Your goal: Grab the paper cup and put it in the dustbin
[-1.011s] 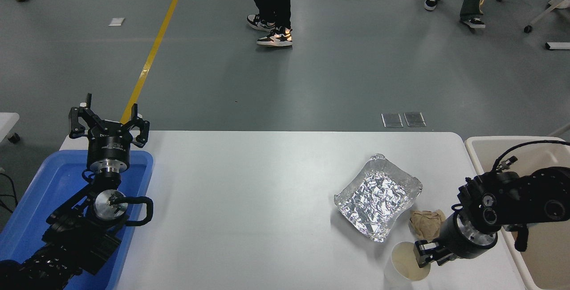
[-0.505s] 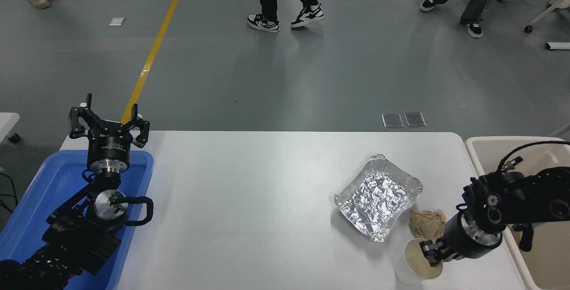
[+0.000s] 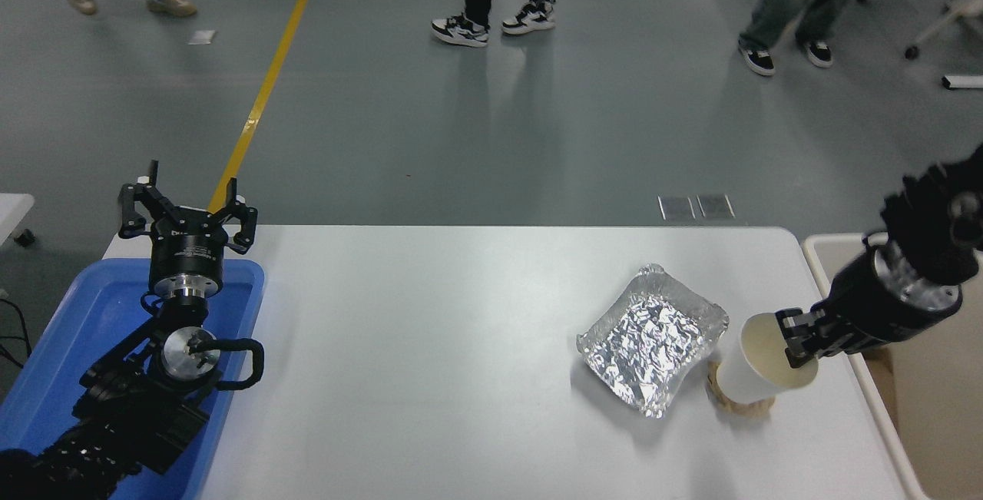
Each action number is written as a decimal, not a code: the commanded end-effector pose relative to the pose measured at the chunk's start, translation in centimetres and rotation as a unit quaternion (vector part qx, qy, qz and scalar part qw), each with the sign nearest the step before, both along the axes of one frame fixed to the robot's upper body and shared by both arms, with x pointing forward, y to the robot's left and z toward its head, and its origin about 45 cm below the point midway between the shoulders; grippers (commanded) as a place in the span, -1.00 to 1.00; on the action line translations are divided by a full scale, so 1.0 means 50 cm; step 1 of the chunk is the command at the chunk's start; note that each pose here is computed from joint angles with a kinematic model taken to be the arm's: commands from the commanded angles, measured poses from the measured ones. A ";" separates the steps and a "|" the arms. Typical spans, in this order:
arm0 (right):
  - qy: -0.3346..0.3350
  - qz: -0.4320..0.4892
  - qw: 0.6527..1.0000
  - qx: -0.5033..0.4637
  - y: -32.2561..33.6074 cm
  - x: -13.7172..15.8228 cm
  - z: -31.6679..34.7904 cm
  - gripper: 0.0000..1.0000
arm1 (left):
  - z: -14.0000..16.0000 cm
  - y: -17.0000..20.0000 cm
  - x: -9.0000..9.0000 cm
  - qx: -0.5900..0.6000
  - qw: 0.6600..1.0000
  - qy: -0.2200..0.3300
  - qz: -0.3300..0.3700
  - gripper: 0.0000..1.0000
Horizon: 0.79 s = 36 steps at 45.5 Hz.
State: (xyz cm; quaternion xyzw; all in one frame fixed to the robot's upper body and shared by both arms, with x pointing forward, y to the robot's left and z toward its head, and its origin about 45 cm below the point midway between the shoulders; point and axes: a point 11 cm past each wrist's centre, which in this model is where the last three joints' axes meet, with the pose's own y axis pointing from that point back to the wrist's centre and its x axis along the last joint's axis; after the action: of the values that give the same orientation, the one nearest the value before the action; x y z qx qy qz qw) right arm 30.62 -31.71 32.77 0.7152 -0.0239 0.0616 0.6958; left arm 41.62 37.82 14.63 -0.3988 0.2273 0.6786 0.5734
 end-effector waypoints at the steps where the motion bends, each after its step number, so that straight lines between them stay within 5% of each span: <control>1: -0.044 0.015 0.999 -0.005 0.023 0.003 0.167 -1.00 | 0.000 0.000 0.000 0.000 1.000 0.000 0.000 0.98; 23: -0.092 0.010 0.996 -0.016 0.012 0.032 0.220 -1.00 | 0.000 0.001 0.000 0.000 1.000 0.001 0.001 0.98; 36: -0.117 -0.046 0.990 -0.070 -0.134 0.088 0.197 -1.00 | -0.001 0.002 -0.001 -0.001 1.000 0.001 0.003 0.98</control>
State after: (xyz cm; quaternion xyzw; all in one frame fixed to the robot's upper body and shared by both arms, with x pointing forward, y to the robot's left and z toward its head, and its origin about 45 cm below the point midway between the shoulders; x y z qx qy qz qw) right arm 33.28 -32.83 43.59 0.6869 -0.0990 0.1291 0.7083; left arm 41.62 37.84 14.62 -0.3986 0.2273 0.6790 0.5730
